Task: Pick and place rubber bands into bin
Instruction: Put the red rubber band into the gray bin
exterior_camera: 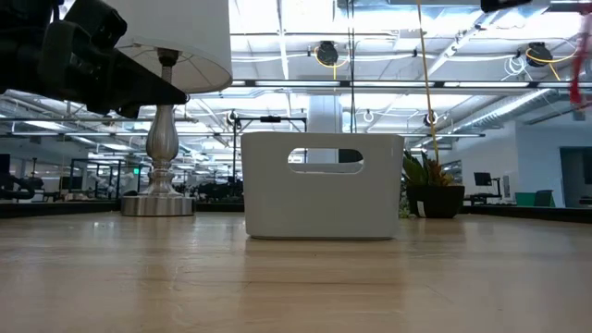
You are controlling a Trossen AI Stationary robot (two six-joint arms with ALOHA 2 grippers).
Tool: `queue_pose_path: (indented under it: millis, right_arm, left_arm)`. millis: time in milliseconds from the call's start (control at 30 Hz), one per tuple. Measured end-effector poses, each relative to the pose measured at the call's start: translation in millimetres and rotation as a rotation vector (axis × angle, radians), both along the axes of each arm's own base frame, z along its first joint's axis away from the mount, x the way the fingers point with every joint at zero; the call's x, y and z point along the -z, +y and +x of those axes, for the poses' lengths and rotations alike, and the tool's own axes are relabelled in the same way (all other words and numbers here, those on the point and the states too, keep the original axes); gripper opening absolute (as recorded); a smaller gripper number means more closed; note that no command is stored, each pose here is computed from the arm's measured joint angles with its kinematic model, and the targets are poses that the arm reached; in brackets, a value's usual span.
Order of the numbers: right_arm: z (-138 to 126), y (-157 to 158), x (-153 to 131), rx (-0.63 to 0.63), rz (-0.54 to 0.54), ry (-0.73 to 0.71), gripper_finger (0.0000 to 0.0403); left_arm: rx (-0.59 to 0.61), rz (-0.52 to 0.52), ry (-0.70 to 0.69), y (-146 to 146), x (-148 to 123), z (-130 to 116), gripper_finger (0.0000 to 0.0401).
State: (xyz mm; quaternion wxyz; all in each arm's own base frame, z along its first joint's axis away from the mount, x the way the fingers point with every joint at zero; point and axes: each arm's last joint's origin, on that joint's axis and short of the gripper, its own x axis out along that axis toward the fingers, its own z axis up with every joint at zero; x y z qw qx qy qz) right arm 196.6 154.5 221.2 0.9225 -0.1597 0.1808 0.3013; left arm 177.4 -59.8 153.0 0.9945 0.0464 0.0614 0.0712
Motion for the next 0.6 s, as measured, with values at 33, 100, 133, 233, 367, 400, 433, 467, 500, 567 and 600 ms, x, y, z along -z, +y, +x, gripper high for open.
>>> queue_pose_path:
  millis: [33, 100, 133, 233, 367, 400, 433, 467, 500, 567, 600]
  right_arm:
    - [0, -3, -3, 0.007, 0.008, -0.012, 0.0]
    - [0, -8, -9, 0.026, 0.023, -0.033, 0.0]
    - [0, -10, -11, 0.034, 0.028, -0.04, 0.0]
    - [4, -16, -13, 0.066, 0.033, -0.048, 0.0]
    - [15, -25, -5, 0.163, 0.003, -0.033, 0.0]
    - [20, -28, -2, 0.179, -0.005, -0.03, 0.0]
    - [25, -31, 1, 0.196, -0.011, -0.031, 0.0]
    - [30, -34, 2, 0.214, -0.011, -0.041, 0.0]
    - [35, -37, 3, 0.23, -0.005, -0.054, 0.0]
    - [46, -46, 4, 0.267, 0.008, -0.093, 0.0]
    - [51, -51, 5, 0.276, 0.011, -0.106, 0.0]
  left_arm:
    - [0.0, 0.0, 0.0, 0, 0, 0, 0.0042]
    - [0.0, 0.0, 0.0, 0, 0, 0, 0.0042]
    - [0.0, -0.001, -0.001, 0, 0, 0, 0.0042]
    - [0.0, -0.003, -0.001, 0, 0, 0, 0.0042]
    - [0.0, 0.002, -0.001, 0, 0, 0, 0.0042]
    - [0.001, 0.006, -0.001, 0, 0, 0, 0.0042]
    - [0.001, 0.009, -0.001, 0, 0, 0, 0.0042]
    - [0.0, 0.01, -0.001, 0, 0, 0, 0.0042]
    - [-0.002, 0.01, -0.001, 0, 0, 0, 0.0042]
    - [-0.005, 0.009, -0.001, 1, 0, 0, 0.0042]
    - [-0.008, 0.007, -0.001, 2, 0, 1, 0.0042]
